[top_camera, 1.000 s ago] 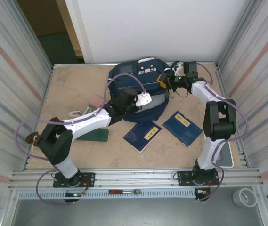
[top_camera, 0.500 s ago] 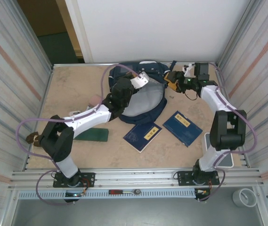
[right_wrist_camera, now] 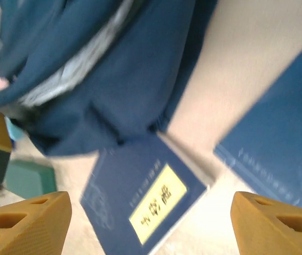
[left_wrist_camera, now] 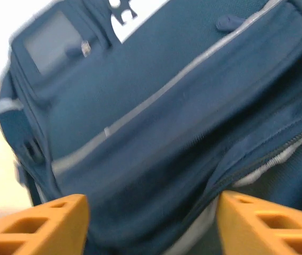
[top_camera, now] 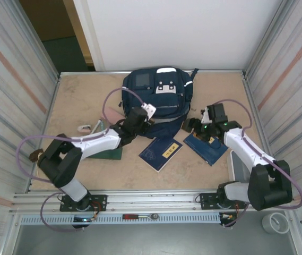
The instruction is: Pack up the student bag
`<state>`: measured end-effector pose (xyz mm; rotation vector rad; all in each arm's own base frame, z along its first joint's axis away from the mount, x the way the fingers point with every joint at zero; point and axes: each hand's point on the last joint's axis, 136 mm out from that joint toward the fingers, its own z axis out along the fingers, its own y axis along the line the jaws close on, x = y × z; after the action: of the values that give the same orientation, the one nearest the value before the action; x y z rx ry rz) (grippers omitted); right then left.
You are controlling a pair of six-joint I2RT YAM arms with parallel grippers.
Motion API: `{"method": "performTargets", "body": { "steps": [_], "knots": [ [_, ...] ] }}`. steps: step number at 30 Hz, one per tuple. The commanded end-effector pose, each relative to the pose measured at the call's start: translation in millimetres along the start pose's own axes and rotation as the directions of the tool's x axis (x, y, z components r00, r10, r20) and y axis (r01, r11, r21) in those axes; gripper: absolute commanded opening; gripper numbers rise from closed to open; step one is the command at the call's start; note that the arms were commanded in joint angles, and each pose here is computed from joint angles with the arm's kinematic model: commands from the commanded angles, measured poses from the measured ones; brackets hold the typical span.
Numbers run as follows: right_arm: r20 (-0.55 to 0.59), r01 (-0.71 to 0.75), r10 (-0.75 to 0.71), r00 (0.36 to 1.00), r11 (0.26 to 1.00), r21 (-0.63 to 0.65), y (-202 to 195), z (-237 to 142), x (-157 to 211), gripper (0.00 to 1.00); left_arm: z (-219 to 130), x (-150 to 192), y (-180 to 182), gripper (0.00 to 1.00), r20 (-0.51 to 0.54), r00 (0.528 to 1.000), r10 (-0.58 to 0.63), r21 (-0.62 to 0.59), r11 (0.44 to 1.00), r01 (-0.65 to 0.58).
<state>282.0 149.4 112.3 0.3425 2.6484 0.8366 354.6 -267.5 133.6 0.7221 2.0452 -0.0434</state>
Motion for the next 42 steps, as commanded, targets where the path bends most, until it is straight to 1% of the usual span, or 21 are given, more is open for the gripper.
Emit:
{"method": "performTargets", "body": {
  "steps": [1, 3, 5, 7, 9, 10, 12, 19, 25, 27, 30, 32, 33, 37, 39, 42],
  "knots": [
    [0.013, 0.003, -0.004, 1.000, 0.999, 0.053, -2, 3, 28, 0.79, -42, 18, -21, 0.76, -0.064, 0.967, -0.246, 0.161, 0.954, 0.253],
    [-0.001, -0.002, 0.002, 1.000, 0.999, 0.044, 1, 13, 45, 0.80, -51, 49, -35, 0.78, -0.175, 0.930, -0.323, 0.224, 0.907, 0.357],
    [-0.007, -0.011, 0.011, 1.000, 0.999, 0.045, 2, 23, 60, 0.81, -58, 75, -53, 0.79, -0.281, 0.884, -0.373, 0.281, 0.849, 0.448],
    [-0.017, -0.010, 0.011, 1.000, 0.999, 0.051, 4, 31, 72, 0.81, -61, 93, -68, 0.80, -0.350, 0.850, -0.395, 0.316, 0.804, 0.504],
    [-0.018, -0.002, 0.003, 1.000, 0.998, 0.058, 7, 39, 81, 0.81, -59, 104, -75, 0.81, -0.386, 0.825, -0.412, 0.319, 0.780, 0.538],
    [-0.019, 0.000, 0.001, 1.000, 0.998, 0.059, 8, 42, 86, 0.81, -56, 108, -77, 0.81, -0.401, 0.817, -0.414, 0.314, 0.776, 0.547],
    [-0.011, 0.005, -0.005, 1.000, 0.999, 0.054, 11, 48, 91, 0.81, -52, 110, -83, 0.81, -0.421, 0.815, -0.399, 0.323, 0.774, 0.545],
    [0.009, -0.007, 0.006, 1.000, 0.998, 0.059, 14, 68, 98, 0.79, -40, 130, -96, 0.81, -0.468, 0.809, -0.355, 0.290, 0.804, 0.520],
    [0.024, -0.026, 0.024, 0.999, 0.997, 0.074, 11, 82, 101, 0.74, -43, 137, -120, 0.78, -0.495, 0.813, -0.308, 0.345, 0.789, 0.509],
    [0.029, -0.028, 0.025, 0.999, 0.996, 0.081, 9, 86, 102, 0.70, -48, 135, -127, 0.76, -0.493, 0.817, -0.300, 0.366, 0.780, 0.508],
    [0.047, -0.029, 0.025, 0.999, 0.995, 0.098, 5, 88, 105, 0.58, -58, 132, -138, 0.73, -0.491, 0.821, -0.291, 0.400, 0.762, 0.509],
    [0.071, -0.028, 0.020, 0.997, 0.993, 0.114, 1, 87, 104, 0.46, -66, 129, -145, 0.73, -0.487, 0.826, -0.282, 0.428, 0.748, 0.508],
    [0.084, -0.025, 0.015, 0.996, 0.993, 0.118, 0, 86, 104, 0.38, -70, 128, -149, 0.72, -0.488, 0.827, -0.279, 0.439, 0.741, 0.509],
    [0.108, 0.001, -0.013, 0.994, 0.993, 0.118, -1, 82, 100, 0.11, -82, 127, -161, 0.72, -0.504, 0.817, -0.280, 0.490, 0.687, 0.537],
    [0.098, 0.037, -0.051, 0.994, 0.990, 0.138, -1, 77, 100, 0.01, -84, 127, -159, 0.72, -0.505, 0.814, -0.287, 0.485, 0.686, 0.542],
    [0.062, 0.125, -0.137, 0.989, 0.978, 0.166, -4, 65, 103, 0.00, -86, 123, -145, 0.74, -0.474, 0.824, -0.310, 0.439, 0.728, 0.526]
  ]
}}
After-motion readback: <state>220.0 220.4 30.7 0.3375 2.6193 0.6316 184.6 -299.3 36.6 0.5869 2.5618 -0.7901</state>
